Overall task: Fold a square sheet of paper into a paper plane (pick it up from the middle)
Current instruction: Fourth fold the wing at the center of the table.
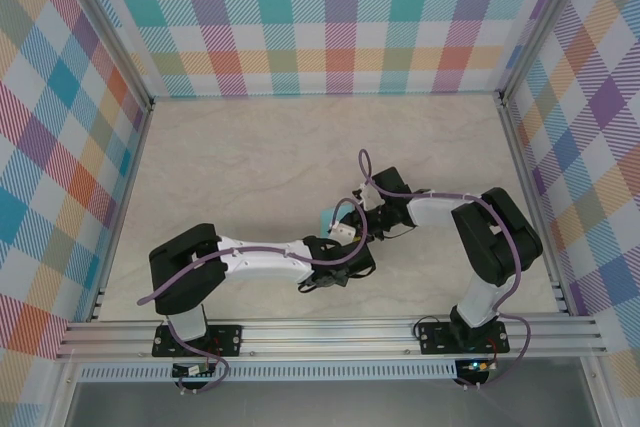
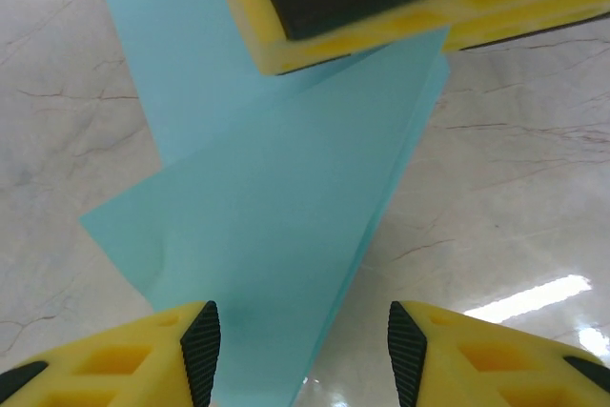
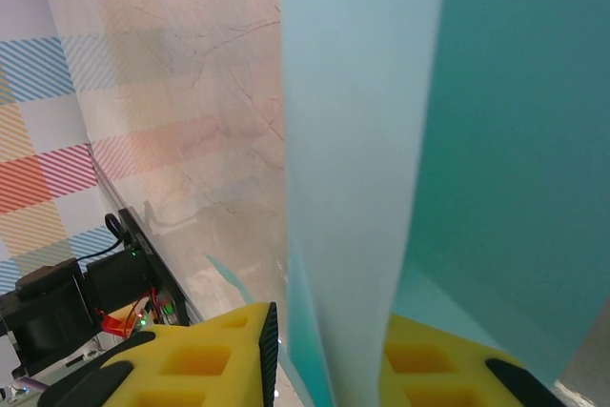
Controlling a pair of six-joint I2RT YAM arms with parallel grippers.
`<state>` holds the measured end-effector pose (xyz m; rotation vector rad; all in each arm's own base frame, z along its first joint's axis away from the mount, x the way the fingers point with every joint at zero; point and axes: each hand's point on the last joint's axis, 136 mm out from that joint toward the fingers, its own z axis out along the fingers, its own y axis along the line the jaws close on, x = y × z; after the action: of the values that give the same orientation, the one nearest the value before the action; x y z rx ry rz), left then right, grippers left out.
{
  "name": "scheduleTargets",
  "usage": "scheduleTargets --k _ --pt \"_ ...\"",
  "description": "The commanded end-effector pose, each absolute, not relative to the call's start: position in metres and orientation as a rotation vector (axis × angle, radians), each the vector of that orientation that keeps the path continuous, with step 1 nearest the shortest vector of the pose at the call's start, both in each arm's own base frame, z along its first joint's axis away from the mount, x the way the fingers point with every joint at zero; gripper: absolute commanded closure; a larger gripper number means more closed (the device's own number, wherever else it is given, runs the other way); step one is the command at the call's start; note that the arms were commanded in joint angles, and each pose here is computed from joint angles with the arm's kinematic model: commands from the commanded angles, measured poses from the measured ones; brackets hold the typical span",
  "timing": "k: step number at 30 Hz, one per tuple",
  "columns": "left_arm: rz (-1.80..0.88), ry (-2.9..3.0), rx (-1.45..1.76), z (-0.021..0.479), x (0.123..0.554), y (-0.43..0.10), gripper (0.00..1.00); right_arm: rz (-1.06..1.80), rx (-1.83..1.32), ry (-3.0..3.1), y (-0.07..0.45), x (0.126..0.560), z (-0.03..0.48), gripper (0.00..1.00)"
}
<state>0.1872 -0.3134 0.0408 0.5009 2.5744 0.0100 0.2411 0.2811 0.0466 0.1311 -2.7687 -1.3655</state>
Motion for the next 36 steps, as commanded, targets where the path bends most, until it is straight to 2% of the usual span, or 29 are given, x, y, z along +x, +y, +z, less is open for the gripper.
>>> scheduleTargets --k 1,7,16,26,31,36 --pt "0.09 2.536 0.498 0.044 0.188 -0.311 0.48 -1.389 0.127 -2.762 0.286 0.245 0.064 0.76" --pt "0.141 2.518 0.474 0.039 0.19 -0.305 0.53 -1.389 0.124 -2.762 0.287 0.245 0.069 0.77" --pt "0.174 2.486 0.485 0.04 0.191 -0.305 0.73 -1.368 0.114 -2.765 0.285 0.245 0.068 0.77" --pt "0.194 2.47 0.478 0.043 0.192 -0.3 0.85 -1.341 0.118 -2.779 0.283 0.244 0.068 0.76" --pt "0.138 2.468 0.465 0.046 0.191 -0.301 0.9 -1.319 0.122 -2.803 0.28 0.243 0.07 0.73" --pt "-0.009 2.505 0.425 0.043 0.185 -0.3 0.94 -1.276 0.119 -2.874 0.269 0.242 0.077 0.66"
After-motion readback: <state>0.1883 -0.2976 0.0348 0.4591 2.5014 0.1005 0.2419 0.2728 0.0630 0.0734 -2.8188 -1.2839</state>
